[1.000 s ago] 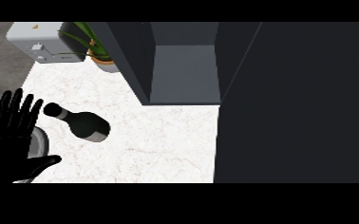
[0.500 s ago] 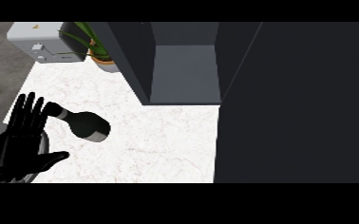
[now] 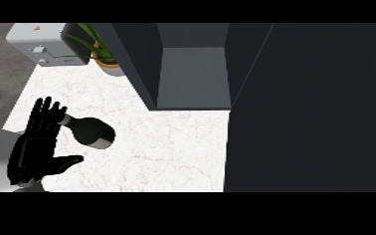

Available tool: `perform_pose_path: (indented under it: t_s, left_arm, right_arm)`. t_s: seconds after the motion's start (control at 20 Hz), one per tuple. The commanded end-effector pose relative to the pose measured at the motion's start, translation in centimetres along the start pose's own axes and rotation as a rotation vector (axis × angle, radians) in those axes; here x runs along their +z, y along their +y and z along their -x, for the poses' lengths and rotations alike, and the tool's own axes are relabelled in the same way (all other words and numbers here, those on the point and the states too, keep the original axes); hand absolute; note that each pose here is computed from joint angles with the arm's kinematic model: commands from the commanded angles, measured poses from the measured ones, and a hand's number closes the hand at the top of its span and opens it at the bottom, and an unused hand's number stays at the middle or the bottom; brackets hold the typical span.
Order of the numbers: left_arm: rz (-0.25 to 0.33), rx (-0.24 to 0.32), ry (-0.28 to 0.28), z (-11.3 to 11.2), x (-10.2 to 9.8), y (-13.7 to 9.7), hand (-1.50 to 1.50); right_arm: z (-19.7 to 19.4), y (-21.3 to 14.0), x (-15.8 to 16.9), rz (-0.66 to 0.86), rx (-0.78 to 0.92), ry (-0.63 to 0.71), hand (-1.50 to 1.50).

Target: Pick up the wine, place it into the cabinet and close the cabinet

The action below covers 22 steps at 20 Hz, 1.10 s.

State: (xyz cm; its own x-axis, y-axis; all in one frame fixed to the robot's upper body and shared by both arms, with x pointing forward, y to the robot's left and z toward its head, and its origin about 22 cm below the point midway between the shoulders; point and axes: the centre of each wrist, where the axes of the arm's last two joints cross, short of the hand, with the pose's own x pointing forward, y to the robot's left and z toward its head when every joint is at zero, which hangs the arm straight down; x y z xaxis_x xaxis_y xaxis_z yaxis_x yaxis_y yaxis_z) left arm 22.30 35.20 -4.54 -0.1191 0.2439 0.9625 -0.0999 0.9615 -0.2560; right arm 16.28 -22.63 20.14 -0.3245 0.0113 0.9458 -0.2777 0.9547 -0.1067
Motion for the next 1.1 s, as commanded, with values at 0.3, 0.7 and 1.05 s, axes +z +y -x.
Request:
perform_pose_path:
  t_s: [0.3, 0.7, 1.05]
  left_arm:
    - [0.022, 0.000, 0.020, 2.5, -0.1, 1.5, -1.50]
    - [0.012, -0.010, 0.038, 4.1, -0.1, -0.1, -1.50]
    - [0.040, 0.010, 0.052, 5.0, -2.2, -0.2, -1.50]
  right_arm:
    - [-2.1, 0.2, 2.0, -0.043, -0.040, -0.058, -1.50]
    - [-2.8, 0.4, 3.2, -0.034, -0.031, -0.053, -1.50]
    - [-2.8, -0.7, 2.9, -0.030, -0.026, -0.075, -1.50]
